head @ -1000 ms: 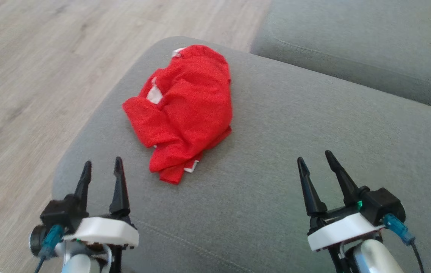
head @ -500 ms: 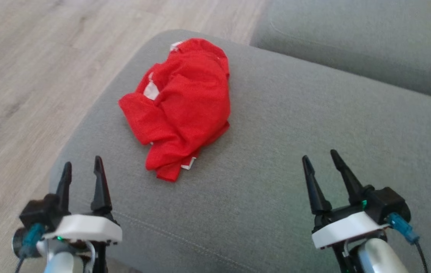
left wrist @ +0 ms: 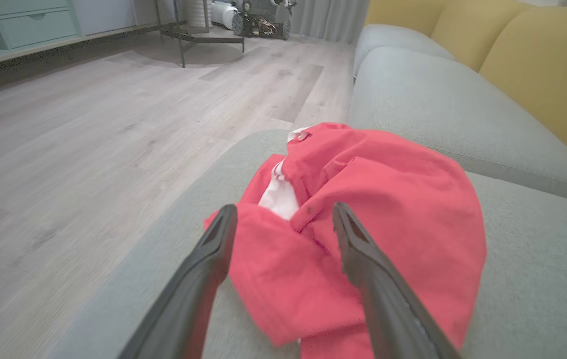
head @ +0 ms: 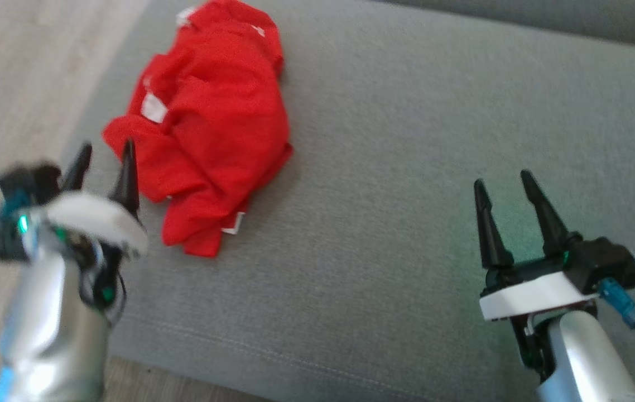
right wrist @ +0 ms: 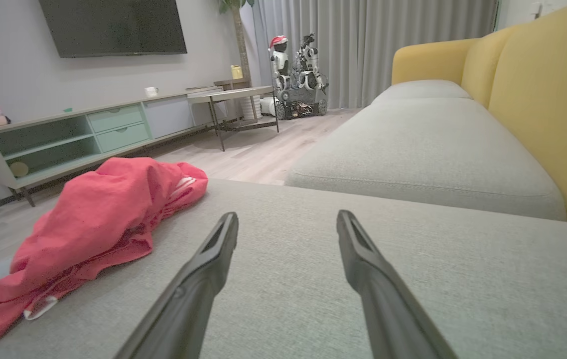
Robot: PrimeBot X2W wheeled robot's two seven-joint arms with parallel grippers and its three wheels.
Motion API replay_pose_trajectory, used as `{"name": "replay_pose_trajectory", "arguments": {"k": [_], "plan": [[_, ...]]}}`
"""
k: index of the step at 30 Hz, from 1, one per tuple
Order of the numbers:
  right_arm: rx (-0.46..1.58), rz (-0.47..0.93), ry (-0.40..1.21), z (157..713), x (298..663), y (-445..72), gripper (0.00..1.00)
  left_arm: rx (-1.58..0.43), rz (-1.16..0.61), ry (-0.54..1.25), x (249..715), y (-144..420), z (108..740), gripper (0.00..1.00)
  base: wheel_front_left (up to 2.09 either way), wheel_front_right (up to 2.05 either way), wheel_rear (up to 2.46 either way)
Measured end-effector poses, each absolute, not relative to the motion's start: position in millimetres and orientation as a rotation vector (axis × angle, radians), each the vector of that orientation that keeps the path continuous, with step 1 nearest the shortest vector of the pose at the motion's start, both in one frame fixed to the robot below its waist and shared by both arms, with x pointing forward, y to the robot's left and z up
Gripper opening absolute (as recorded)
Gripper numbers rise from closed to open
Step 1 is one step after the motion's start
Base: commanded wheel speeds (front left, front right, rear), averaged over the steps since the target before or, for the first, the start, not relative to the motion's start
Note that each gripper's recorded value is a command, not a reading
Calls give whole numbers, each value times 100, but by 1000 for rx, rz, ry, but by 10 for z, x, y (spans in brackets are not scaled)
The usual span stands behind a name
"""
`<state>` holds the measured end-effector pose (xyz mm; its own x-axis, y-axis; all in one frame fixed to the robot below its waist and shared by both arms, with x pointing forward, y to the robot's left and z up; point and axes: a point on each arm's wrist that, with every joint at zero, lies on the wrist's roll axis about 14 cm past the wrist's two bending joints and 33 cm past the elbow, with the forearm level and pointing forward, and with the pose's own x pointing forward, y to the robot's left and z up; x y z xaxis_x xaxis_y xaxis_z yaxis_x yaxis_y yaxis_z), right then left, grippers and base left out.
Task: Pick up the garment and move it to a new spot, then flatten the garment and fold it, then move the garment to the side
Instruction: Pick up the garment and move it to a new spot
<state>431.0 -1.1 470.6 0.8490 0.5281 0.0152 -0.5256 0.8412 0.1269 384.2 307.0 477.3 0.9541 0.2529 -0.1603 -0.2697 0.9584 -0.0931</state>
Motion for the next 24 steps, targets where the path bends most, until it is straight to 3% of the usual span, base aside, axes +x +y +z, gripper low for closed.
{"name": "replay_pose_trajectory", "arguments": {"k": [9, 22, 23, 24], "plan": [[123, 465, 61, 4465, 4529, -320, 100, -44, 115, 451, 4611, 2932, 4410, 100, 0, 0, 0], [122, 370, 127, 4166, 4569, -676, 100, -26, 15, 731, 4943, 2743, 3808, 100, 0, 0, 0], [122, 366, 129, 4156, 4570, -691, 100, -28, 11, 743, 4942, 2731, 3774, 0, 0, 0, 0], [121, 363, 130, 4151, 4572, -705, 100, -23, 0, 750, 4945, 2704, 3753, 0, 0, 0, 0]]}}
